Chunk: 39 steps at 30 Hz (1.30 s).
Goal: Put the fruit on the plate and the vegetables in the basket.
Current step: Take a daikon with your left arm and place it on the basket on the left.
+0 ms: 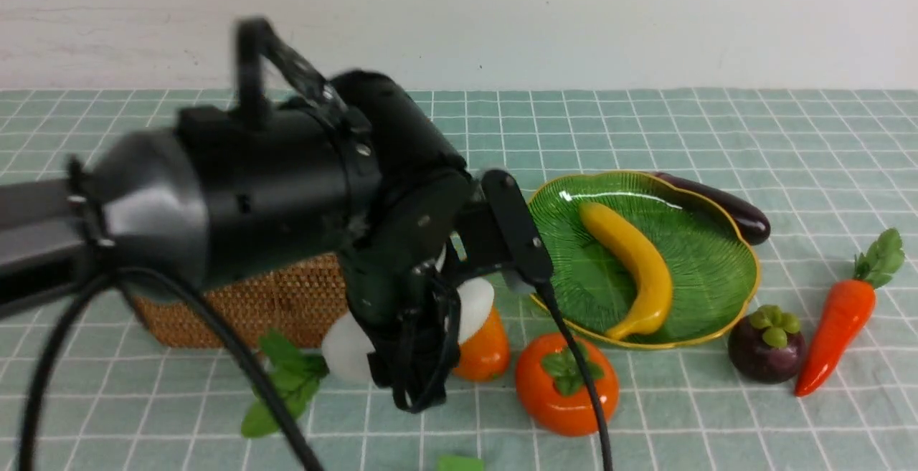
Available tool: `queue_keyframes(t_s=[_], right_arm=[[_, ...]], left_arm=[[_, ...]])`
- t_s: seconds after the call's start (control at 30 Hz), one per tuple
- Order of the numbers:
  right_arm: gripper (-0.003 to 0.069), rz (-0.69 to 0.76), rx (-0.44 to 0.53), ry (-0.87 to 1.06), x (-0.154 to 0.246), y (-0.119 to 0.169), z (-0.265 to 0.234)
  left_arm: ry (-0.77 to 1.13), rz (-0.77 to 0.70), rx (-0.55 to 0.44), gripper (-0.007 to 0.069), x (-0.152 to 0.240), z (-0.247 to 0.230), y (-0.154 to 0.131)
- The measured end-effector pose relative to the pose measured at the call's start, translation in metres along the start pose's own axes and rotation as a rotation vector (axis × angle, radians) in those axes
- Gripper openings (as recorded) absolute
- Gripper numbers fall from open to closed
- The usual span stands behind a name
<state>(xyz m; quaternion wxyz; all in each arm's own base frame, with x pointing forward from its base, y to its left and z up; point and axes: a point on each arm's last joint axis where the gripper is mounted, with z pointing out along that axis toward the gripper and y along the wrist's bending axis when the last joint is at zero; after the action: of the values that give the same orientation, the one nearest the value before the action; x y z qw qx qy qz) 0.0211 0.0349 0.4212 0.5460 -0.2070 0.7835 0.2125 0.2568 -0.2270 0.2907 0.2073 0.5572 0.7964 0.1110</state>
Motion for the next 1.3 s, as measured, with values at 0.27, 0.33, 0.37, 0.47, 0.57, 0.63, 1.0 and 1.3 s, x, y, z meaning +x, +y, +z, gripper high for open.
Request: queue_keyframes(t_s=[0.27,0.33,0.37,0.47,0.57,0.63,1.0,1.3], right_arm=[[0.0095,-0.021,-0.011,-0.268,-0.024,0.001,-0.003],[0.0097,-0.020,-0.031,-0.280,-0.025,0.003,-0.004],[0.0097,-0.019,-0.035,-0.281,-0.025,0.003,-0.004],[0.0098,-0.010,-0.054,-0.277,-0.025,0.005,-0.004],[0.0101,-0.009,-0.061,-0.262,-0.023,0.006,-0.003],[0.0101,-0.011,-0.064,-0.251,-0.023,0.006,-0.003],[0.0104,-0.007,-0.078,-0.228,-0.020,0.007,-0.003],[0.0104,-0.007,-0.083,-0.216,-0.019,0.008,-0.002]], left_arm=[[-0.087,-0.051,-0.293,0.0515,0.036,-0.044,0.063],[-0.094,-0.079,-0.314,0.0515,0.041,-0.027,0.081],[-0.094,-0.080,-0.316,0.0515,0.041,-0.025,0.082],[-0.060,-0.097,-0.318,0.0515,0.050,0.009,0.102],[-0.021,-0.093,-0.315,0.0515,0.056,0.027,0.109],[-0.010,-0.065,-0.329,0.0515,0.056,0.031,0.111],[0.024,-0.004,-0.360,0.0515,0.058,0.029,0.114],[0.020,-0.031,-0.339,0.0521,0.059,0.026,0.112]])
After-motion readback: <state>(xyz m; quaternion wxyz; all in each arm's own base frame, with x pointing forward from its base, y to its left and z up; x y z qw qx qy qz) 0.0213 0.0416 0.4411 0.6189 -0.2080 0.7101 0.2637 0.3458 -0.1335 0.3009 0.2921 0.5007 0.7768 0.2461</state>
